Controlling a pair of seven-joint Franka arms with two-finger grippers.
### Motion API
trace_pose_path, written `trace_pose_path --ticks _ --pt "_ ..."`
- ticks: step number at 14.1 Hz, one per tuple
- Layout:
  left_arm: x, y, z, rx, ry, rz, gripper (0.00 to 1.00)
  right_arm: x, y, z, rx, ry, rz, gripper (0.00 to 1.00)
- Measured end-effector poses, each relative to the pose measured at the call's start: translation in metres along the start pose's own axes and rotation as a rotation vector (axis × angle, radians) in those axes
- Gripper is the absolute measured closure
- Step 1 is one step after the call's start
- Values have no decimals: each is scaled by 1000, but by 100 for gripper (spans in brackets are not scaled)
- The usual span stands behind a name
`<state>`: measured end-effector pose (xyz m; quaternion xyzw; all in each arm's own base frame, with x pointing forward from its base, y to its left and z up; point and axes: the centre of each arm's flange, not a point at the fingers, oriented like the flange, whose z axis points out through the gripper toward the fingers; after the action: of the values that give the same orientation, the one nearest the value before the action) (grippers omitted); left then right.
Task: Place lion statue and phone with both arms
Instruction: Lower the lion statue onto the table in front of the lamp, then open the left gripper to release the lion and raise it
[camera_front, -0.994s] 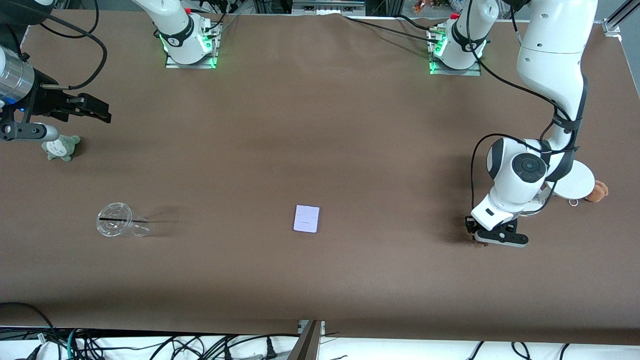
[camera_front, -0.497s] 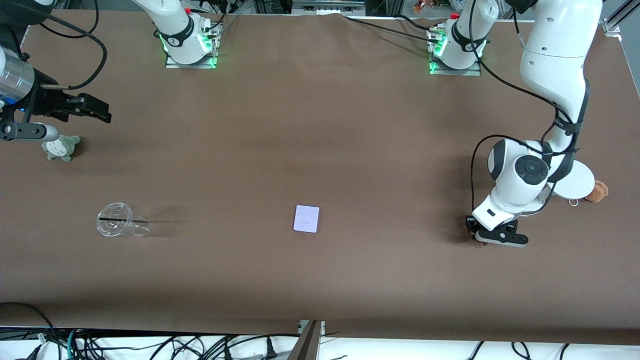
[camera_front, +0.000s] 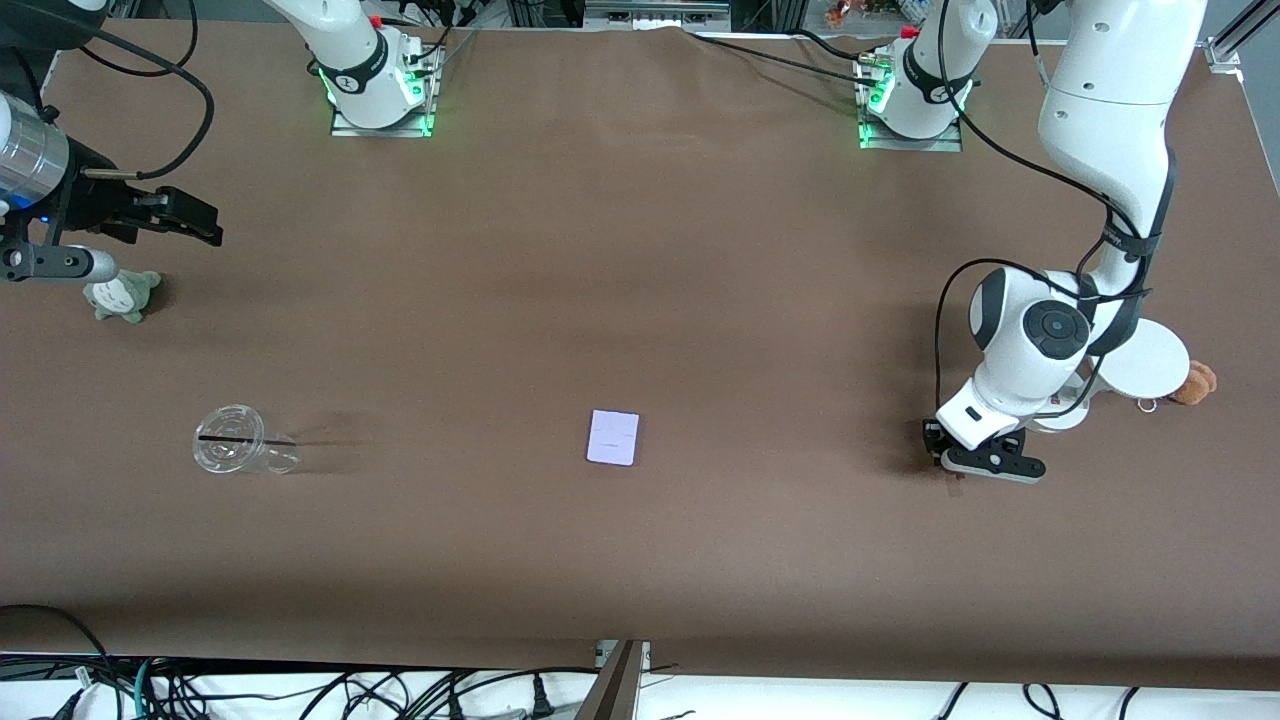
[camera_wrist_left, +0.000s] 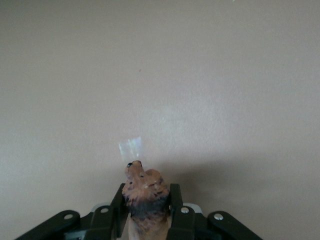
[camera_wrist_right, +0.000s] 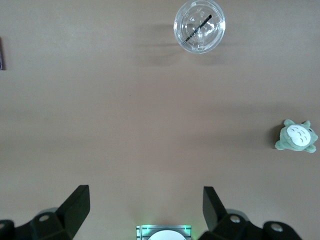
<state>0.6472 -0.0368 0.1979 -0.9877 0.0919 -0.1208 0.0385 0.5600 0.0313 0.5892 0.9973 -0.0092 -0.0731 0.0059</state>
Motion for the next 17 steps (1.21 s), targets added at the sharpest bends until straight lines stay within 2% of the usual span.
trace_pose_path --ticks 5,6,7,9,14,17 --pt "-7 -2 -2 -39 -6 -23 63 0 0 0 0 0 0 0" --pt "-9 -3 -1 -46 -8 -28 58 0 0 0 0 0 0 0" --pt "-11 -3 0 -50 -12 -29 57 0 0 0 0 0 0 0" --pt "-11 1 0 -55 -12 -26 46 0 0 0 0 0 0 0" --pt "0 24 -22 -80 -19 4 0 0 0 0 3 0 0 0" --pt "15 26 -50 -80 -63 15 0 0 0 0 3 0 0 0"
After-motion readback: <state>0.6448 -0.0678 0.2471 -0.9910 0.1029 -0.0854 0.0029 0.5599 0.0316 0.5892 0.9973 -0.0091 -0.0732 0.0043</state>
